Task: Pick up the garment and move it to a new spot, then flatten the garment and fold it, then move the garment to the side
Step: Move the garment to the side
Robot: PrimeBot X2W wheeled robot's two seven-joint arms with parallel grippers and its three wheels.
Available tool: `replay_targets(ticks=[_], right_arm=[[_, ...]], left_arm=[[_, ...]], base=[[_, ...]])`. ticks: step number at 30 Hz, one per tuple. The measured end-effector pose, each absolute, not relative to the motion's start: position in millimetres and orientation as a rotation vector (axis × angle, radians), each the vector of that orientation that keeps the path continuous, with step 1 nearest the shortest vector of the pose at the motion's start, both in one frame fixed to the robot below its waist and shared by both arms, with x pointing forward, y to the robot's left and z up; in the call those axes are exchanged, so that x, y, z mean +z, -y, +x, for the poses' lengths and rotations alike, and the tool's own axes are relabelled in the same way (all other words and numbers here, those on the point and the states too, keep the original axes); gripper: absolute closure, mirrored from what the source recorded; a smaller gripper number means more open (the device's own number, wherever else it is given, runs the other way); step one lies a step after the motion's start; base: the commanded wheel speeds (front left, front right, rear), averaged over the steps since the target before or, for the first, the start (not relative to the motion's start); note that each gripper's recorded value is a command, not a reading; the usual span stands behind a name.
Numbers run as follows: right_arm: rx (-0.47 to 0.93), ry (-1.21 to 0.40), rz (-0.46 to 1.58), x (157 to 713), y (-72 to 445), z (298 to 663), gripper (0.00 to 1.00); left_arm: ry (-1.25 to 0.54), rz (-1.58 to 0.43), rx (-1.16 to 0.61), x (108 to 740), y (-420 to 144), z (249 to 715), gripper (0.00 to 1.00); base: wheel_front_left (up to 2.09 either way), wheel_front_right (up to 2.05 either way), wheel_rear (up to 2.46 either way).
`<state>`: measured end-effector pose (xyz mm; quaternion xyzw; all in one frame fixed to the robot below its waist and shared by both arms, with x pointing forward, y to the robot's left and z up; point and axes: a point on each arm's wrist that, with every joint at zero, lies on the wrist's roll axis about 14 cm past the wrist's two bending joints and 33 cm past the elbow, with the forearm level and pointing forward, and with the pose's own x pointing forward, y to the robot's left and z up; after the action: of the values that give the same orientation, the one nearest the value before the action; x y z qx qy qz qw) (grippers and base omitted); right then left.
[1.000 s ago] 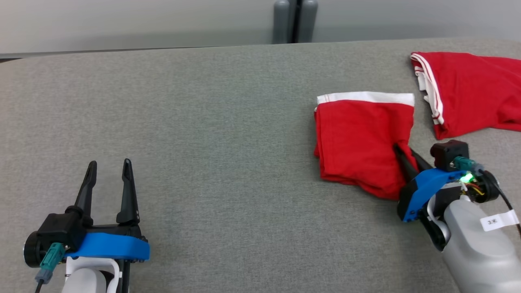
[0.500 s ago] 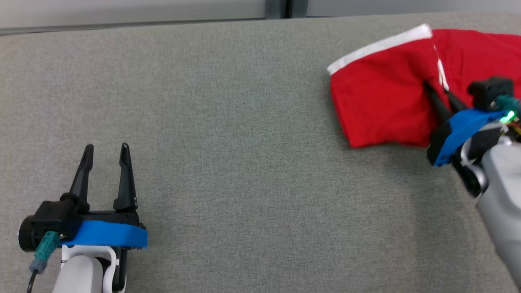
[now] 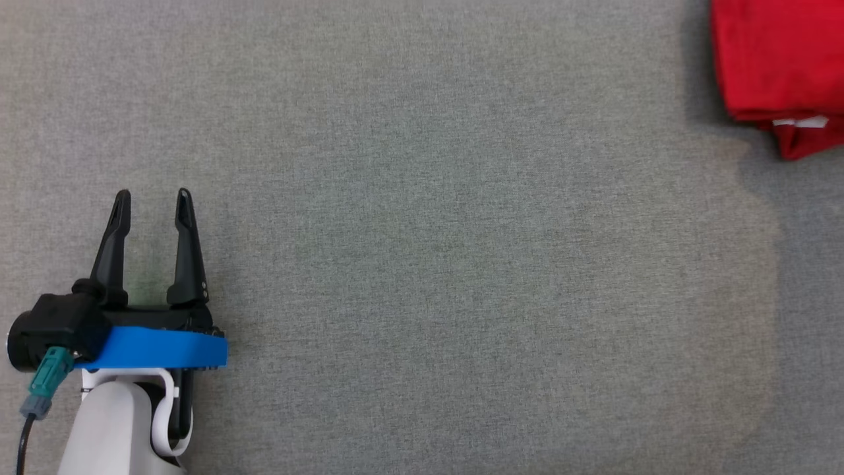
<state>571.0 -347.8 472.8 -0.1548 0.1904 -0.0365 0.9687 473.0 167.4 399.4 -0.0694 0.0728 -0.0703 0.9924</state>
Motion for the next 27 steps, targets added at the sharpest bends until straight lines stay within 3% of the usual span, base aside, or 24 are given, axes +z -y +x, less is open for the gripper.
replay_targets(ticks=[13,15,17,18,27], right_arm=[[-0.174,-0.438,-0.379,476,382,580,1.00],[-0.183,-0.450,-0.393,473,384,581,0.59],[-0.197,-0.464,-0.395,470,387,580,0.59],[-0.200,-0.462,-0.396,470,387,581,0.00],[-0.188,-0.356,-0.394,499,370,582,0.00]], left_arm=[[-0.153,-0.146,-0.137,392,-170,480,0.00],[-0.153,-0.151,-0.131,391,-171,480,0.00],[-0.155,-0.151,-0.126,391,-173,480,0.00],[-0.155,-0.150,-0.122,391,-174,479,0.00],[-0.113,-0.148,-0.083,413,-187,472,0.00]], base=[[0.00,0.00,0.00],[0.00,0.00,0.00],[0.00,0.00,0.00],[0.00,0.00,0.00],[0.00,0.00,0.00]])
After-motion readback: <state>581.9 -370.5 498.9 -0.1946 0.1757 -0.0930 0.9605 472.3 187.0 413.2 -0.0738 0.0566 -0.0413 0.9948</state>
